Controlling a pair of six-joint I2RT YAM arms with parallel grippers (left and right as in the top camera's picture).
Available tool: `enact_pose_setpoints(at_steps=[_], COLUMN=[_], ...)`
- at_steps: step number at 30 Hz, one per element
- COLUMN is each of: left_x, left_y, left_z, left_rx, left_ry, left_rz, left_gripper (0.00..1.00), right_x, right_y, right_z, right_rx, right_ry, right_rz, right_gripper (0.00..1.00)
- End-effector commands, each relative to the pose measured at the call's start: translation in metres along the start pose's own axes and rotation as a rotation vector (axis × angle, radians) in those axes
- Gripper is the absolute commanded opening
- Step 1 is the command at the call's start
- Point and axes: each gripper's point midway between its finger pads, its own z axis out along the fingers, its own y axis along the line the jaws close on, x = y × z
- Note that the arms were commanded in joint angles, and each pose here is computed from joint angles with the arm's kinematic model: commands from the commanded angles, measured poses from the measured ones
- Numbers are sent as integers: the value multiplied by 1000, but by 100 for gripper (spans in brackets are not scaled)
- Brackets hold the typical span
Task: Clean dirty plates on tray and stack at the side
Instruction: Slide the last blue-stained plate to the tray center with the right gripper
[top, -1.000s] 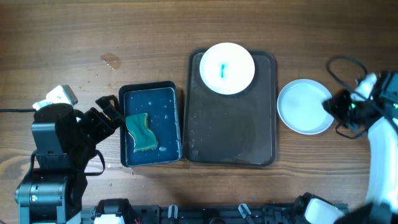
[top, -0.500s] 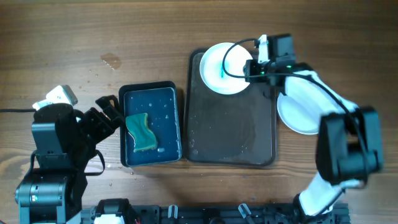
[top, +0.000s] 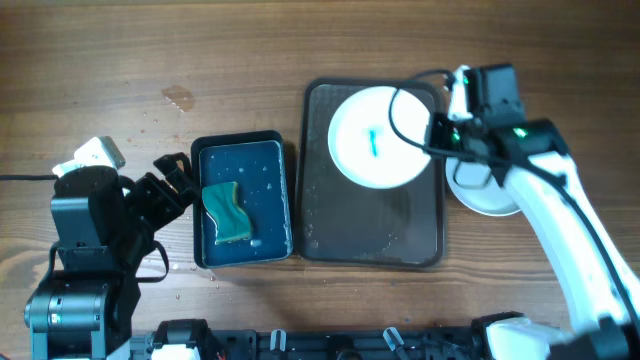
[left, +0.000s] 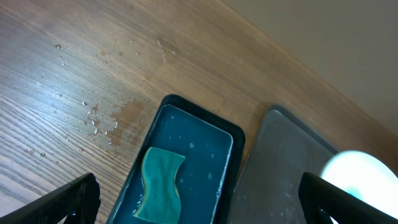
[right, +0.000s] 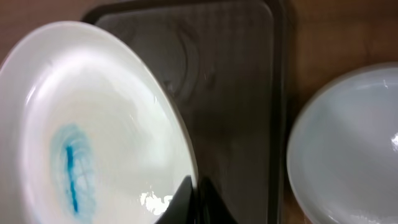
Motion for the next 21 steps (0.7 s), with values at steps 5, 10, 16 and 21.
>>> enact_pose_setpoints(at_steps=[5, 10, 16, 21], left_x=[1, 26, 100, 158], left_y=[-10, -19, -6, 27], left_z=[-3, 3, 54, 117], left_rx=[54, 107, -106, -404], left_ry=[15, 162, 579, 861], left_rz=[-6, 3, 101, 112], left_gripper=[100, 99, 66, 27], right_x=[128, 124, 61, 63], right_y=[-18, -15, 1, 6], right_z=[85, 88, -3, -23], right_rx=[-73, -102, -47, -74], right_ry=[150, 95, -26, -43], right_rz=[237, 138, -16, -18], right_gripper=[4, 33, 36, 37])
